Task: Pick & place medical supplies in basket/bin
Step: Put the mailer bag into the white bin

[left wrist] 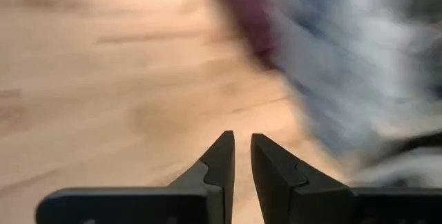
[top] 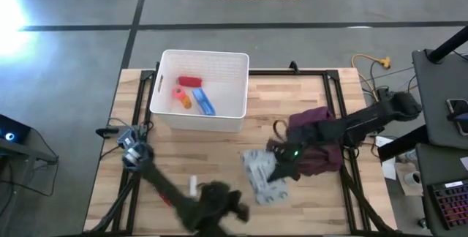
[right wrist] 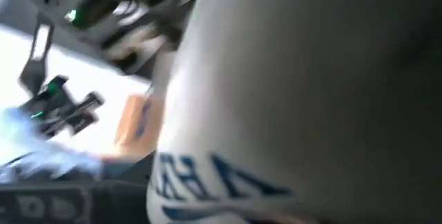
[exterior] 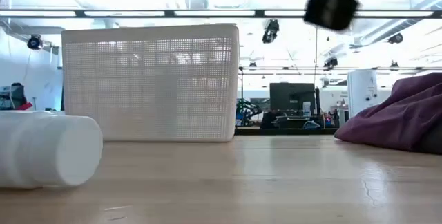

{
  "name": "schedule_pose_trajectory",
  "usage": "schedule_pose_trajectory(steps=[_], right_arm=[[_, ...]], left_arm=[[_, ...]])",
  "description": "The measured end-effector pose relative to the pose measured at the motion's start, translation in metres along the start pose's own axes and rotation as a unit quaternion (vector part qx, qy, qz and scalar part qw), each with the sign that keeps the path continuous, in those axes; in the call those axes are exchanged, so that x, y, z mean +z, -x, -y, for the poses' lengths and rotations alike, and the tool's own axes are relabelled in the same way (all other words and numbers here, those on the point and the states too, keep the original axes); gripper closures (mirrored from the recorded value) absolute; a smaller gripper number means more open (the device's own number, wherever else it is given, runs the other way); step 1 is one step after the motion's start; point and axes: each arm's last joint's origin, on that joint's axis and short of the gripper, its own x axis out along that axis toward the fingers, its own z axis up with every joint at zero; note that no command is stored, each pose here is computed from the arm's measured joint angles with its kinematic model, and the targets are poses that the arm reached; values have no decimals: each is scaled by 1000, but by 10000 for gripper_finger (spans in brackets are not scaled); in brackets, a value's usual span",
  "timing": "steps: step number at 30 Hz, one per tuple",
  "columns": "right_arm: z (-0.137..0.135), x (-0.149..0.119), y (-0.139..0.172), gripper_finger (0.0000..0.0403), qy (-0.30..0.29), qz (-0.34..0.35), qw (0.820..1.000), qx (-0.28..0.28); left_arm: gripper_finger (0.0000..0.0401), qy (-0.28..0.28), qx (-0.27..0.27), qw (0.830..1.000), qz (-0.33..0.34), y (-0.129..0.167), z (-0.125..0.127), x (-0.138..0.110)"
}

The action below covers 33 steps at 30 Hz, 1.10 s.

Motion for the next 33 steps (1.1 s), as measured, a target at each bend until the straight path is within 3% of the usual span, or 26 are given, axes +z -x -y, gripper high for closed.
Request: schedule_pose_trajectory(steps=[3,7,10,14,18,21,25,29,33], right_arm=[[-29,29,32,212,54,112,992,-37],[-56,90,84,209,87,256,956,-111],[-40,145,108,212,57,257,953,-147],[9,210,118,208,-15,207,965,-163],[58,250,119,192,-86,170,960,-207],[89,269,121,175,-132,154,951,-233],[104,296,126,146,-137,177,946,-236],[109,310,125,111,-149,180,938,-256],[109,304,118,83,-144,167,931,-290]], left_arm=[[370,13,-80,994,72,46,1,6],[371,-4,-129,984,122,84,-3,17],[371,-39,-125,983,128,95,-6,32],[371,-89,-94,982,139,94,-10,56],[371,-133,-60,978,150,99,-22,76],[371,-139,-60,977,150,106,-30,90],[371,-158,-52,976,139,113,-56,109],[371,-118,-63,983,126,117,-95,128],[371,-82,-97,986,107,114,-129,136]])
